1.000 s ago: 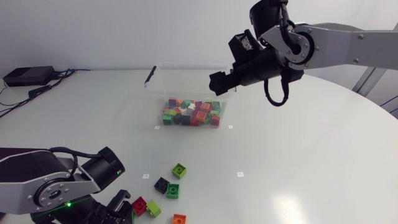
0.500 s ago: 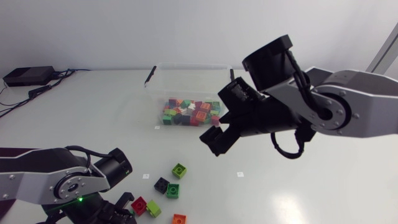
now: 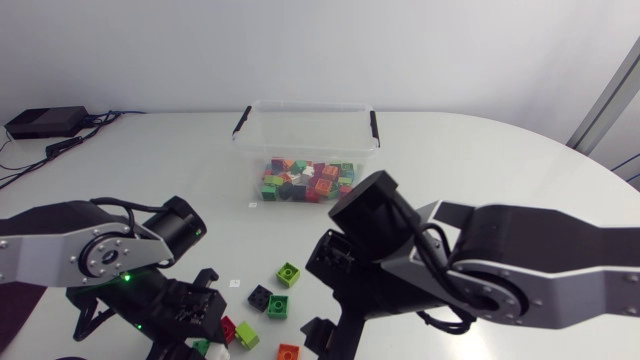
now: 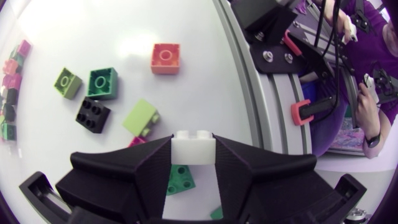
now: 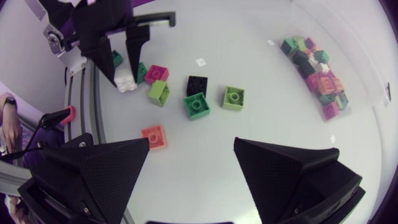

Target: Place the duplo bricks in the container

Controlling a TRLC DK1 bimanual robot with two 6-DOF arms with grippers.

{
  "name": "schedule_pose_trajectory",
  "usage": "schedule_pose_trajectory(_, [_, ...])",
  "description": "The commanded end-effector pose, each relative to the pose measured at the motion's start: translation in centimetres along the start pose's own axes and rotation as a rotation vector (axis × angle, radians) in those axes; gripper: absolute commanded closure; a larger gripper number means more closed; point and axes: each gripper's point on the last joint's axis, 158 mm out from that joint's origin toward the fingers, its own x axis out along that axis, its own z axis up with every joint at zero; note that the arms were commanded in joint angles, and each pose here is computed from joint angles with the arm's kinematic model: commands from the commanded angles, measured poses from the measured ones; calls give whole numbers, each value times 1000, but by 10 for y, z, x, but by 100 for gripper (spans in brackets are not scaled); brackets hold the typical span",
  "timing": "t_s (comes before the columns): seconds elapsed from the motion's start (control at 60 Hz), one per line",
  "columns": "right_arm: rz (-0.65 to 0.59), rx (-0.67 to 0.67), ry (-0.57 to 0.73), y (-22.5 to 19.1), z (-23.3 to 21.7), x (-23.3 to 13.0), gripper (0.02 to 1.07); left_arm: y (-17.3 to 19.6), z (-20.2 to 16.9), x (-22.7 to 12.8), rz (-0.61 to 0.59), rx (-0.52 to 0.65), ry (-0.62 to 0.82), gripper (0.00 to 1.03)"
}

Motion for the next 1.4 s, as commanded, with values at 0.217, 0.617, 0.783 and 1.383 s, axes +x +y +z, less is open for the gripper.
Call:
schedule_pose_trajectory(0.217, [33,-83,141,23,-21,39,10,56,32,-41,141,-134,-132,76])
schedule_pose_trajectory(0.617, [17,-147,230,39,-23,64,10,141,51,-93,355,-344,-273,76])
schedule_pose_trajectory(0.783, [10,-162,264,40,-26,72,12,162,51,-116,416,-389,-308,76])
schedule_pose_trajectory(1.383, [17,-215,361,41,-29,77,21,194,53,-162,536,-453,-384,76])
